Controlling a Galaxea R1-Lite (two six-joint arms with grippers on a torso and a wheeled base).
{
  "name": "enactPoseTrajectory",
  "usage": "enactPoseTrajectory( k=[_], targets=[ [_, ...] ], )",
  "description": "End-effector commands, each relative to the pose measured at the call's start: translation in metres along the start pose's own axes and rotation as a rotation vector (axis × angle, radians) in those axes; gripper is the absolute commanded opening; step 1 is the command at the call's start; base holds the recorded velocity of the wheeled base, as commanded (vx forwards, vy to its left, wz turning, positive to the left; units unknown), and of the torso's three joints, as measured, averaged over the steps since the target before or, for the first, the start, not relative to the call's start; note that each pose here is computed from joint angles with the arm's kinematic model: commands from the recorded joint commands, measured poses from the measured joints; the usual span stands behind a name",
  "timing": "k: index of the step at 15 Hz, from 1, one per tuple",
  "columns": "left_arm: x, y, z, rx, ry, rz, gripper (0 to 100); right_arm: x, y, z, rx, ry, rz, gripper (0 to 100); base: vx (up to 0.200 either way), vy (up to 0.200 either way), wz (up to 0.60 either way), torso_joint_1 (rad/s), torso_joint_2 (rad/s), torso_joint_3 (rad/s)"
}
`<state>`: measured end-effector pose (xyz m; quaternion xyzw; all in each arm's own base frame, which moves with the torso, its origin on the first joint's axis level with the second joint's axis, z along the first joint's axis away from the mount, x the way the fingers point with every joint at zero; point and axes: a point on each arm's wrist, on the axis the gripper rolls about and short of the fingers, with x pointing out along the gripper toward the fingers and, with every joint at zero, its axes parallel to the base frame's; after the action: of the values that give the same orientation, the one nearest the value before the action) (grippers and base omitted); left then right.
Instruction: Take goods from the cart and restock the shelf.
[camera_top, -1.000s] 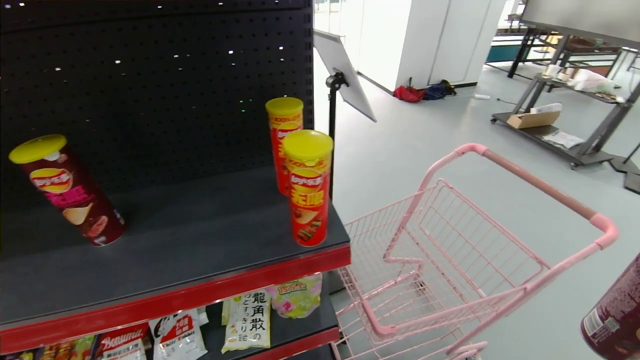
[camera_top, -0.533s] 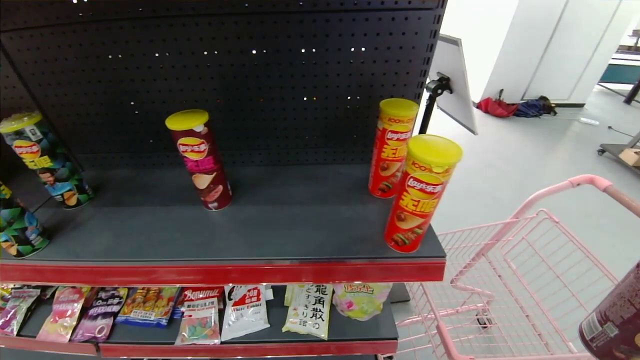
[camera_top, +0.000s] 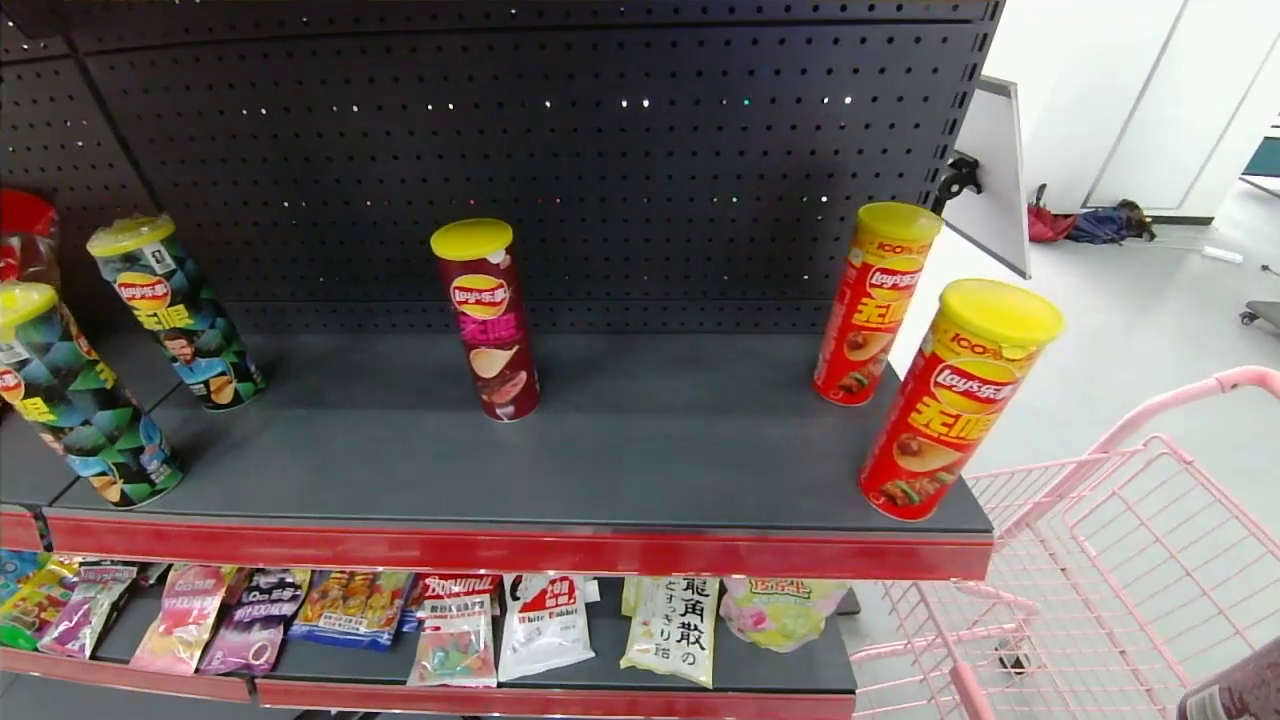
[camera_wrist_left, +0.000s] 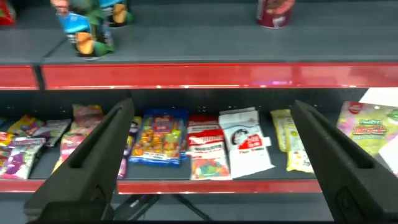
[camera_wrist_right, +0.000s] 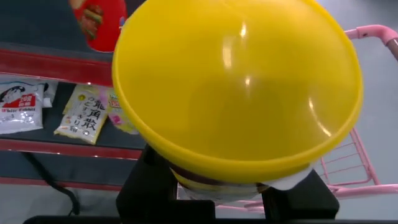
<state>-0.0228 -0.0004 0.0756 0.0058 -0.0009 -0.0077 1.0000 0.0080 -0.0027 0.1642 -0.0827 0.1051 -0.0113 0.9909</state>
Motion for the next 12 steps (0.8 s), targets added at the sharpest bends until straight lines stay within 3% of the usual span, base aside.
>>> enactPoseTrajectory(
  k=[1,9,12],
  targets=[
    [0.0,0.0,0.0,-0.001,0.0,0.0,100,-0.013,0.0,-0.012,0.012,-0.07,0.005,0,0.0,0.2,0.0,0.007,0.0,0.002],
    [0.0,0.0,0.0,0.001,0.0,0.0,100,-0.02,0.003,-0.025,0.022,-0.132,0.106,0,0.0,0.2,0.0,0.001,0.0,0.004],
    [0.0,0.0,0.0,-0.001,0.0,0.0,100,-0.019,0.004,-0.028,0.018,-0.124,0.114,0,0.0,0.0,0.0,0.0,0.0,0.0]
  ],
)
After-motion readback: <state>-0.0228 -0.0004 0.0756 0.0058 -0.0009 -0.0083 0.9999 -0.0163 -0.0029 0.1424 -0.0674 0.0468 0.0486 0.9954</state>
